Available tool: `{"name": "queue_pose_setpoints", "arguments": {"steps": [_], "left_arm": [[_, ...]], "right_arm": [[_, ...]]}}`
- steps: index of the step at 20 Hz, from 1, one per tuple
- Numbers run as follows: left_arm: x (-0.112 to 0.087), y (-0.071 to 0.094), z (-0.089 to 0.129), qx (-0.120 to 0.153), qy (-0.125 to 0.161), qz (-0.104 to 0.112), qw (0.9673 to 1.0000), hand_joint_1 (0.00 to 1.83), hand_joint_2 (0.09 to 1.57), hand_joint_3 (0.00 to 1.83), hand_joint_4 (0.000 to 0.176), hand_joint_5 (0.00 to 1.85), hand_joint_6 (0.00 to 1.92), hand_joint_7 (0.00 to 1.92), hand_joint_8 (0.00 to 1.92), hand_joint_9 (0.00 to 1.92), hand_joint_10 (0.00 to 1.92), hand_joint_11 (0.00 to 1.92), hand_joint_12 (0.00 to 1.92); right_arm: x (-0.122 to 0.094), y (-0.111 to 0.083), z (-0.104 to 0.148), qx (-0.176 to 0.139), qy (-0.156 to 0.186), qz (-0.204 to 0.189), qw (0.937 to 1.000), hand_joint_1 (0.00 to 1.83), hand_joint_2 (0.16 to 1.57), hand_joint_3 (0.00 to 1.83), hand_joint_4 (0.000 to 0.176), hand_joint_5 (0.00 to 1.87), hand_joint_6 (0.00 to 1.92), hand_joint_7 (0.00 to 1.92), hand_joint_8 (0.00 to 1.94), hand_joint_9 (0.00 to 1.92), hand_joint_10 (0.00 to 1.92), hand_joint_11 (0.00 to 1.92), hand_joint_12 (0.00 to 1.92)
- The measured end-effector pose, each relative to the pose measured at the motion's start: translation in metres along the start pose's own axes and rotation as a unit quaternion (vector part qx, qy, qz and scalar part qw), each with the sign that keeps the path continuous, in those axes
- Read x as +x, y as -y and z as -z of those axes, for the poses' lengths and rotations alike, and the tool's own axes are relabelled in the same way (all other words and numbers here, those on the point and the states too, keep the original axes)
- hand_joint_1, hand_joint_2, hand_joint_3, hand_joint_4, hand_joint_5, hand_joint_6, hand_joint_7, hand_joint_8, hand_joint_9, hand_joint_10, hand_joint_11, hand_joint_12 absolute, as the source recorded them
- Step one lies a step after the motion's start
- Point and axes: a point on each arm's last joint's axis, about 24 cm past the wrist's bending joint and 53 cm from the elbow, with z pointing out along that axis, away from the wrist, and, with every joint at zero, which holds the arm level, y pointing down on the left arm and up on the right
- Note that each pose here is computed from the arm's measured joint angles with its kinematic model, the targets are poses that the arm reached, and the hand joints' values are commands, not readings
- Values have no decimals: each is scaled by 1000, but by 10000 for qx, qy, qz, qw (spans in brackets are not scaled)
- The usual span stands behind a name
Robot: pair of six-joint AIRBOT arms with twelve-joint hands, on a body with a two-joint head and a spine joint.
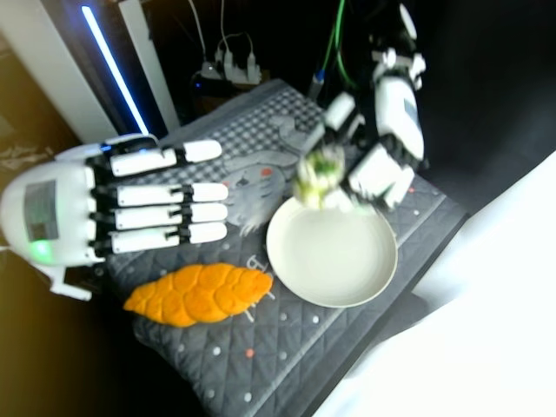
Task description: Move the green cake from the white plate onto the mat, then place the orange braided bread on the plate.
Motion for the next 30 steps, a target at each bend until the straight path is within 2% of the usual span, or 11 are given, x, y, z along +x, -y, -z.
{"name": "queue_pose_setpoints", "arguments": {"steps": [1,3,4,5,8,11,17,21,28,29,30], "left_arm": [[5,2,9,33,-86,-30,10000,1241,1074,0,0,1122,818,1005,876,1024,25,504,1093],[16,-1,24,-13,-240,-37,9997,1192,1030,0,0,1170,650,1023,163,1002,6,494,1210],[19,-2,30,-36,-284,-57,9996,1234,1045,1,0,1187,625,1059,708,1079,37,568,1217],[22,-2,37,-49,-328,-80,9994,1242,1047,0,21,1189,588,1076,842,1134,59,642,1173],[31,-4,59,-146,-466,-174,9987,1247,1066,2,0,1123,613,1066,978,1209,139,696,1345],[46,-6,73,-235,-630,-254,9974,1248,1071,0,0,1096,656,1078,965,1177,178,645,1310],[62,-29,87,-630,-815,-468,9936,1244,1092,1,0,1092,641,999,1117,816,909,548,1494],[70,-50,89,-968,-901,-568,9896,1257,1041,0,0,1301,358,1043,963,905,740,644,1353],[75,-78,102,-1375,-900,-357,9858,1232,1073,9,12,1126,671,1009,1006,853,648,599,1306],[75,-78,102,-1377,-895,-357,9858,1152,1080,2,0,1054,840,860,586,762,603,503,1311],[75,-78,103,-1380,-900,-357,9857,1018,970,3,0,707,388,717,301,651,494,357,1252]], "right_arm": [[0,0,0,10,23,-16,10000,671,830,0,157,298,5,421,5,386,9,271,64],[0,0,0,7,52,-57,10000,700,790,0,168,312,8,415,3,381,6,254,57],[0,0,0,8,51,-62,10000,720,788,0,151,317,9,414,3,391,9,249,55],[0,0,0,9,54,-65,10000,722,776,0,157,322,9,415,3,395,9,249,56],[-1,0,0,12,70,-71,9999,664,799,0,151,297,0,396,0,381,1,263,62],[-1,0,0,14,69,-69,10000,663,778,0,154,305,4,368,1,357,2,267,60],[-2,-1,0,14,71,-50,10000,609,830,10,140,338,12,352,4,369,8,317,70],[-2,-1,0,21,74,-51,10000,595,831,6,133,343,6,323,0,343,0,307,56],[-2,-1,0,20,71,-50,10000,681,760,0,147,380,0,343,0,349,0,278,28],[-2,-1,0,18,64,-48,10000,681,747,0,157,373,0,340,1,343,0,269,23],[-2,-1,0,17,66,-49,10000,686,744,0,151,369,0,346,3,354,5,277,26]]}}
